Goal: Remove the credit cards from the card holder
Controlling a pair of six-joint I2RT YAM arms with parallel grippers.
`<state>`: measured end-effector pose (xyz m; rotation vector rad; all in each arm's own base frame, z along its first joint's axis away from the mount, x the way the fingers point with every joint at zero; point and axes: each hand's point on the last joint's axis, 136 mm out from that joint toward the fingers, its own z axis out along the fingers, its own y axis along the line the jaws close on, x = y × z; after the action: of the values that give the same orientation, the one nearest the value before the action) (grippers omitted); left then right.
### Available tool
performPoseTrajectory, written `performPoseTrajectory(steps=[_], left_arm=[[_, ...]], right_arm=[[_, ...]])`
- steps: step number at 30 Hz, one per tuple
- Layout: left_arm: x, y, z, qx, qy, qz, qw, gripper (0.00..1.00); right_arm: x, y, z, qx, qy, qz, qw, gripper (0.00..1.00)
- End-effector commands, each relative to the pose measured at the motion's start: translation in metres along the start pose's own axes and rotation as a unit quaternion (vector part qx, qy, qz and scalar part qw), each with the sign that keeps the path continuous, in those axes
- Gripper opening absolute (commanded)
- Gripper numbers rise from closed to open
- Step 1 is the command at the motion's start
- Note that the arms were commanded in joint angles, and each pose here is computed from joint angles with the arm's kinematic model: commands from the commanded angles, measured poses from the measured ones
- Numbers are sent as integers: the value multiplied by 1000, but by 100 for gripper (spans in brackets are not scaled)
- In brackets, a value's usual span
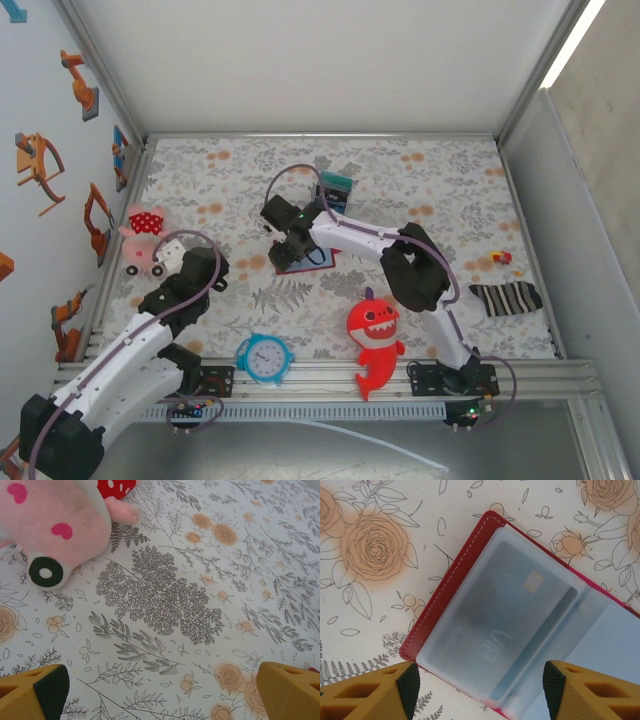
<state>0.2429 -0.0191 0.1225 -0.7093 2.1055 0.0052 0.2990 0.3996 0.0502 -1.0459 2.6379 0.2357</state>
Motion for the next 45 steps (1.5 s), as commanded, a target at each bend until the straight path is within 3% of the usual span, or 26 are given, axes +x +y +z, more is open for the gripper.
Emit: performPoseTrajectory(steps=[1,25,36,45], left_arm=[[3,12,1,-21,-1,-1,1000,97],[2,5,3,-18,6,2,1000,97],[-2,2,1,-12,4,2,1000,97],[-5,-5,-2,2,7,5,1000,97]], right_arm=[[-4,2,5,-6,-3,14,1000,65],[5,5,38,-13,23,15,1000,64],[11,7,28,-36,21,24,999,51],[6,19,6,-79,-1,50,996,32]])
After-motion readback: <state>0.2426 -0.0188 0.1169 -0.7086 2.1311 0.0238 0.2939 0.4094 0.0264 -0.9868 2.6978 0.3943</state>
